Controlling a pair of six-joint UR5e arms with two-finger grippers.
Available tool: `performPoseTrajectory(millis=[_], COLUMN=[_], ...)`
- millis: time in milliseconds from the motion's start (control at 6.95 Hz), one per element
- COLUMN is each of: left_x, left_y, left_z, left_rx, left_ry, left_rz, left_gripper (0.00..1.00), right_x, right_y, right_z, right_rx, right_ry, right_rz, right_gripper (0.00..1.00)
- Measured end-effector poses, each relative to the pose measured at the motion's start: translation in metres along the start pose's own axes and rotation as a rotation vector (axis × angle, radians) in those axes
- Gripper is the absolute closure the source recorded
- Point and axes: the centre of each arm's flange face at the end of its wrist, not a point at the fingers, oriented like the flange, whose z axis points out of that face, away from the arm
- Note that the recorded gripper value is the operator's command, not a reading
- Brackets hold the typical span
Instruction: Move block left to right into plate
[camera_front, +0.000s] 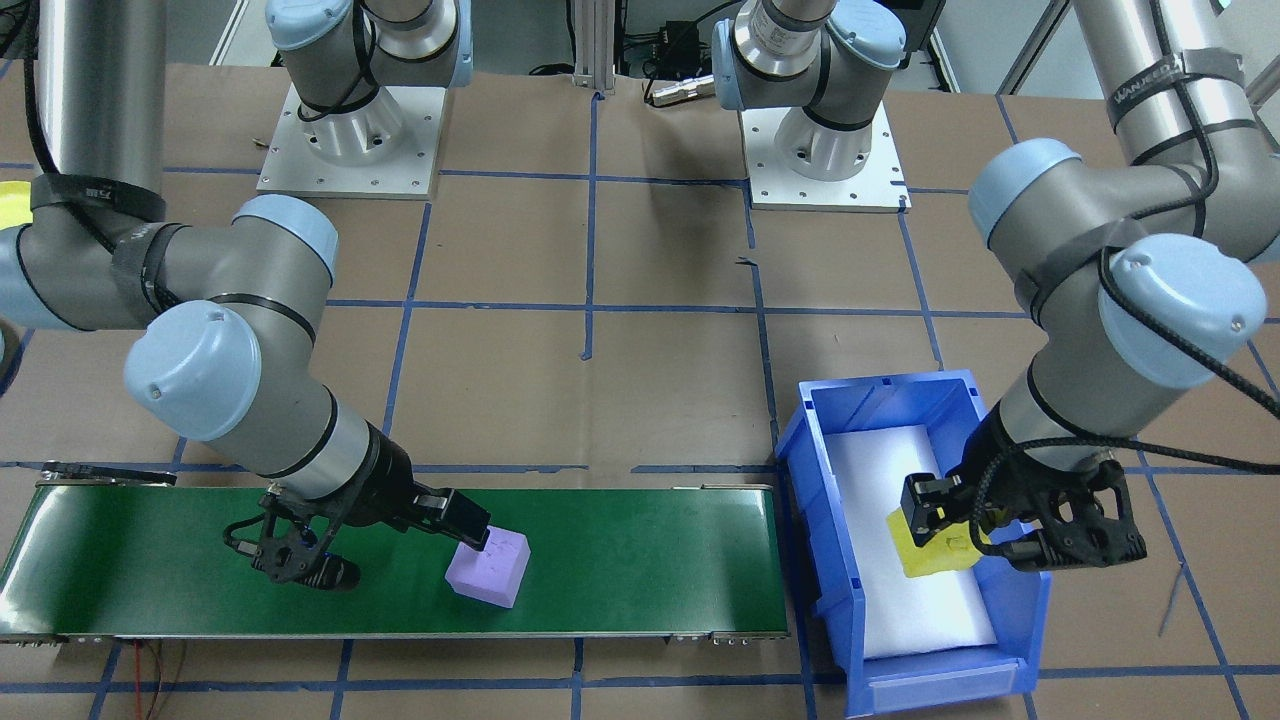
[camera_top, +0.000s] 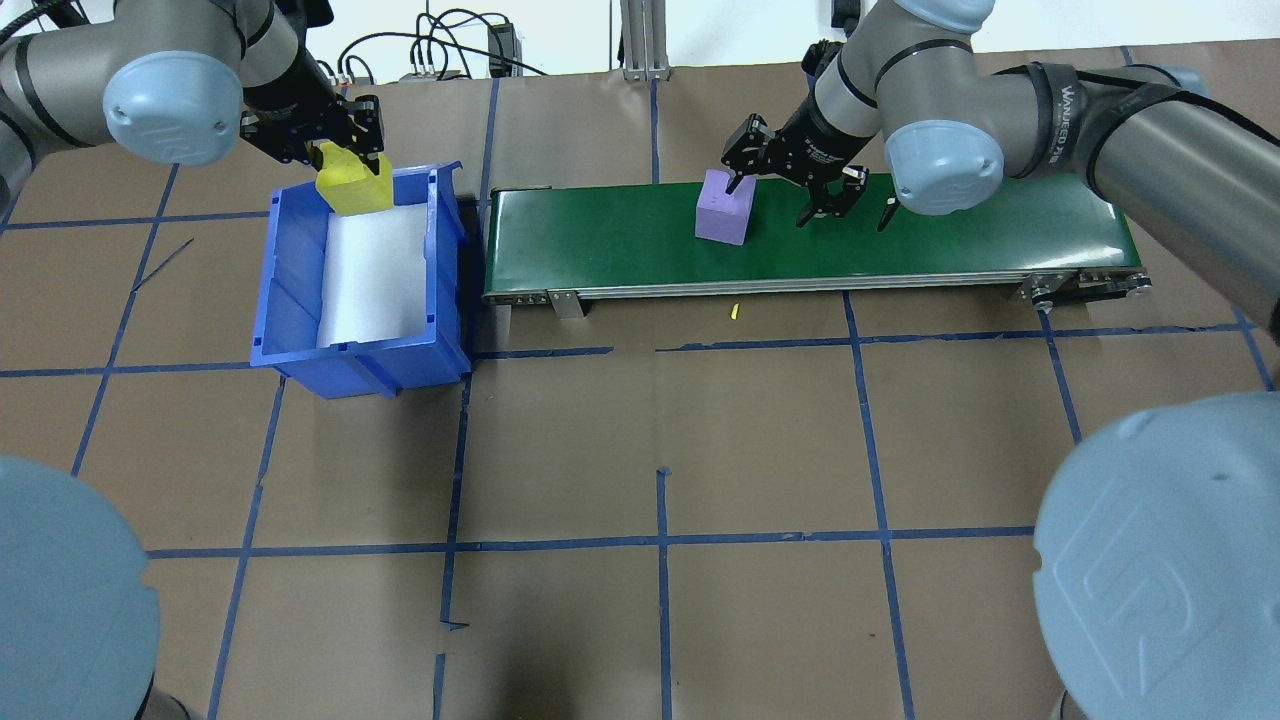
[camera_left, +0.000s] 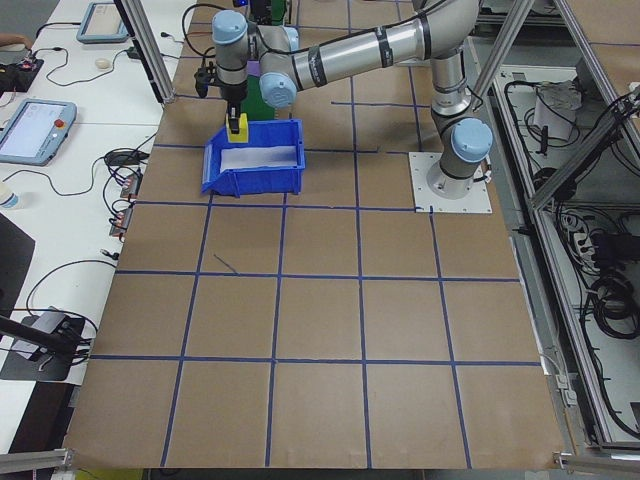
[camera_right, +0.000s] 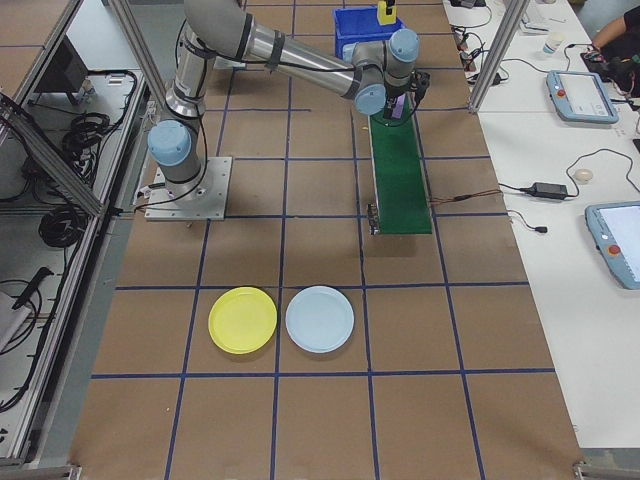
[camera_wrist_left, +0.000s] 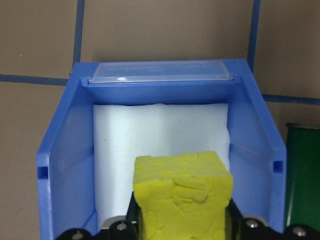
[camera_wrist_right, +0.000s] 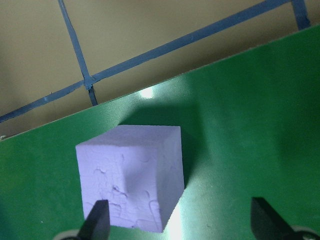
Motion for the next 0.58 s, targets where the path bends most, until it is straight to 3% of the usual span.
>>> performPoseTrajectory(millis=[288,576], left_x=[0.063,0.106], left_y=[0.017,0.029], left_z=[-0.006,0.013], left_rx=[0.003,-0.016], left_ry=[0.019,0.030], left_rz=[0.080,0.107], left_gripper=[0.65,0.65], right_x=[0.002,0.003], right_y=[-0.003,-0.005], right_z=[0.008,0.012], right_rx=[-0.001,0.002], right_ry=[-0.001,-0.001], right_rz=[-0.001,-0.011], right_gripper=[0.00,0.01])
